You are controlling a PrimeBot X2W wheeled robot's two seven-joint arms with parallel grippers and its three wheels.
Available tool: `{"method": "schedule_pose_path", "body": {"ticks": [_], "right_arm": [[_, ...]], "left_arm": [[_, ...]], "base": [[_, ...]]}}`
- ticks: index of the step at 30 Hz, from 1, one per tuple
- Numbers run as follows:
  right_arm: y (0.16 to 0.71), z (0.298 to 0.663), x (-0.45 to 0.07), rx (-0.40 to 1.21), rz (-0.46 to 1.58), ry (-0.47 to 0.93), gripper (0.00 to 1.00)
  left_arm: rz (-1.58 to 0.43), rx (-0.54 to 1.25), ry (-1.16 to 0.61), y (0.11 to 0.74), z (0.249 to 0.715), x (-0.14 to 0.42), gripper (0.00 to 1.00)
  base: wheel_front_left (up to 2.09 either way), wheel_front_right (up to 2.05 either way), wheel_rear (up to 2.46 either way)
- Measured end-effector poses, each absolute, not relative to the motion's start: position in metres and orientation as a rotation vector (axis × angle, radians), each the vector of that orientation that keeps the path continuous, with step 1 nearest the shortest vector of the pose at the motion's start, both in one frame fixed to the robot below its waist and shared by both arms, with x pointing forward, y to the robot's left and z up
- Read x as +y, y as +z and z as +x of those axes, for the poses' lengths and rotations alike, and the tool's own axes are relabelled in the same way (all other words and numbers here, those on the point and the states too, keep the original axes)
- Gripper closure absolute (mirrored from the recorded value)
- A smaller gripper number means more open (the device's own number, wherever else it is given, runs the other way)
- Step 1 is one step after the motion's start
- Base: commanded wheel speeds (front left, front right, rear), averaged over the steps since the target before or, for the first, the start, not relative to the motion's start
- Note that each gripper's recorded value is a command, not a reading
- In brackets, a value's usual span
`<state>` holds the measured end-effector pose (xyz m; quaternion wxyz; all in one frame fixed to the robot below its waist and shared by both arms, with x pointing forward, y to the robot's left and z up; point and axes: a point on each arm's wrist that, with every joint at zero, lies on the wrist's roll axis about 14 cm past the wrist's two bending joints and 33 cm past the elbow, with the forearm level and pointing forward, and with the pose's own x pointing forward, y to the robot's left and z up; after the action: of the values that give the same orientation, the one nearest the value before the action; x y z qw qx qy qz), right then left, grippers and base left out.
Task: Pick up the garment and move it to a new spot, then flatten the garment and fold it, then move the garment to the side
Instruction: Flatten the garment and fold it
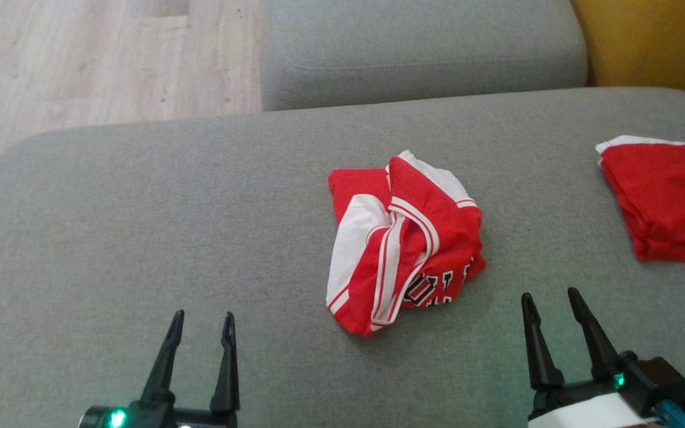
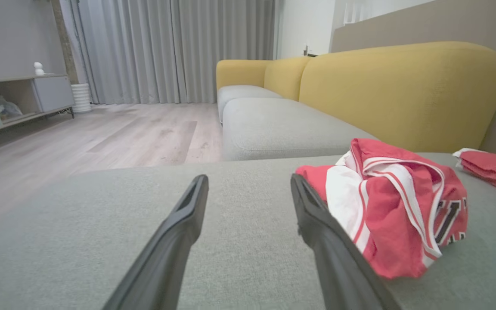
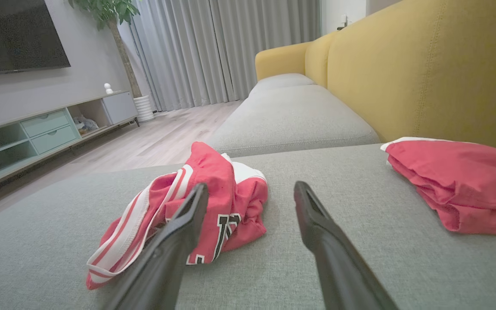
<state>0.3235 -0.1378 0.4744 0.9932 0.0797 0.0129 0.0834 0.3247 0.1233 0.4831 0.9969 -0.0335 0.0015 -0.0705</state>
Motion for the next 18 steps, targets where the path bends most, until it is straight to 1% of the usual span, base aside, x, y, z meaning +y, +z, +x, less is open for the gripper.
{"method": "schedule_pose_path", "body": {"ticks": [6, 12, 14, 18], "right_arm": [[0.469, 0.324, -0.141, 0.044, 0.166, 0.150, 0.00], [0.471, 0.335, -0.148, 0.038, 0.164, 0.123, 0.00], [0.470, 0.336, -0.151, 0.039, 0.164, 0.114, 0.00], [0.464, 0.335, -0.162, 0.059, 0.167, 0.073, 0.00]], "left_arm": [[-0.035, 0.064, -0.229, 0.464, 0.332, 0.102, 0.00], [-0.010, 0.150, -0.387, 0.435, 0.343, 0.065, 0.00], [-0.012, 0.164, -0.412, 0.430, 0.345, 0.059, 0.00], [0.009, 0.212, -0.541, 0.413, 0.347, 0.030, 0.00]], "base": [[0.00, 0.00, 0.00], [0.00, 0.00, 0.00], [0.00, 0.00, 0.00], [0.00, 0.00, 0.00]]}}
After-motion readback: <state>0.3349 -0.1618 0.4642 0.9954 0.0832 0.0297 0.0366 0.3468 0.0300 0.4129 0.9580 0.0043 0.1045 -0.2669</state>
